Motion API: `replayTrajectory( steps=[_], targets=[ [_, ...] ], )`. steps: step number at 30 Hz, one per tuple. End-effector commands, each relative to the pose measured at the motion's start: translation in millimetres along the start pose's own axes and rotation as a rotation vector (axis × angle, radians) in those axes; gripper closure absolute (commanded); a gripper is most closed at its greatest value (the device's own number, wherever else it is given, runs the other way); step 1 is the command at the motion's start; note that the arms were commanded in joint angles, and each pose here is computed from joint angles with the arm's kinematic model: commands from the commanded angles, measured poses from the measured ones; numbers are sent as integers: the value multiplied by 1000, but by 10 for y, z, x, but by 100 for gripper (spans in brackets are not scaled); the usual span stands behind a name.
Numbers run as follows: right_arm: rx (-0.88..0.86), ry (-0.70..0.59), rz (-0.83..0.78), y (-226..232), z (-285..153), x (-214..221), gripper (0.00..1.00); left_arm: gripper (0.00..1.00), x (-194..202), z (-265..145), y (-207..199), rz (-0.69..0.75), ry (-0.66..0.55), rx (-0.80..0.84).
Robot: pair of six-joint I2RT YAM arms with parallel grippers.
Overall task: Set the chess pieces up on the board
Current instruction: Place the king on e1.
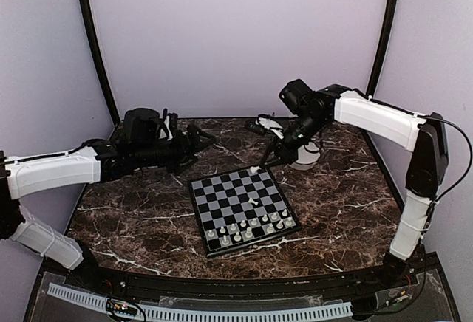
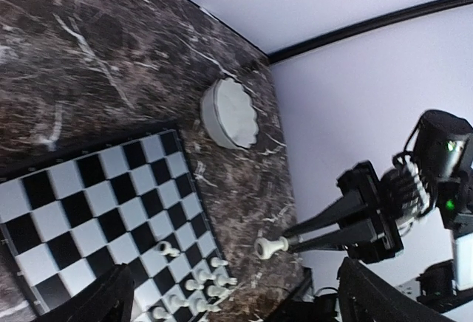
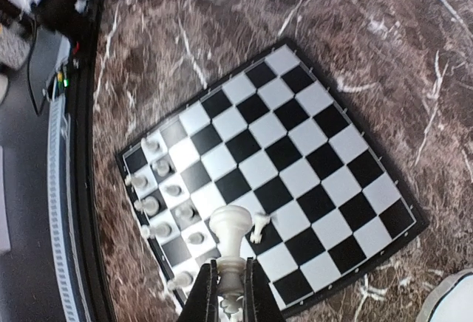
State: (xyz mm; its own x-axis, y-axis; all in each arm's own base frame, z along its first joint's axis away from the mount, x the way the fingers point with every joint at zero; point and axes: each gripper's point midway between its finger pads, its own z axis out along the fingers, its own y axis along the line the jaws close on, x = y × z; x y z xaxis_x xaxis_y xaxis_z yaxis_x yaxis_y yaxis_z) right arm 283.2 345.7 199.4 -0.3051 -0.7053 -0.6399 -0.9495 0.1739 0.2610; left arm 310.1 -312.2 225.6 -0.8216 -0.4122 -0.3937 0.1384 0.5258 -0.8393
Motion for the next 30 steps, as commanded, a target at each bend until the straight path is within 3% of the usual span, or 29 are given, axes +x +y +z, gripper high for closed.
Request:
replayTrajectory(
  steps=[1,4,11,30],
  targets=[
    [31,226,-208,208,-64,380,100,1,-188,-517,519,81,-117,-356],
    [17,323,-274,362,27,502,100,1,-165,-745,700,95,-117,-475],
    [13,544,-333,575,323,823,100,1,-107,-1121,900,63,-157,-568],
    [6,666,-388,749,824,1020,100,1,-6,-1747,1152,-79,-300,-589]
  ],
)
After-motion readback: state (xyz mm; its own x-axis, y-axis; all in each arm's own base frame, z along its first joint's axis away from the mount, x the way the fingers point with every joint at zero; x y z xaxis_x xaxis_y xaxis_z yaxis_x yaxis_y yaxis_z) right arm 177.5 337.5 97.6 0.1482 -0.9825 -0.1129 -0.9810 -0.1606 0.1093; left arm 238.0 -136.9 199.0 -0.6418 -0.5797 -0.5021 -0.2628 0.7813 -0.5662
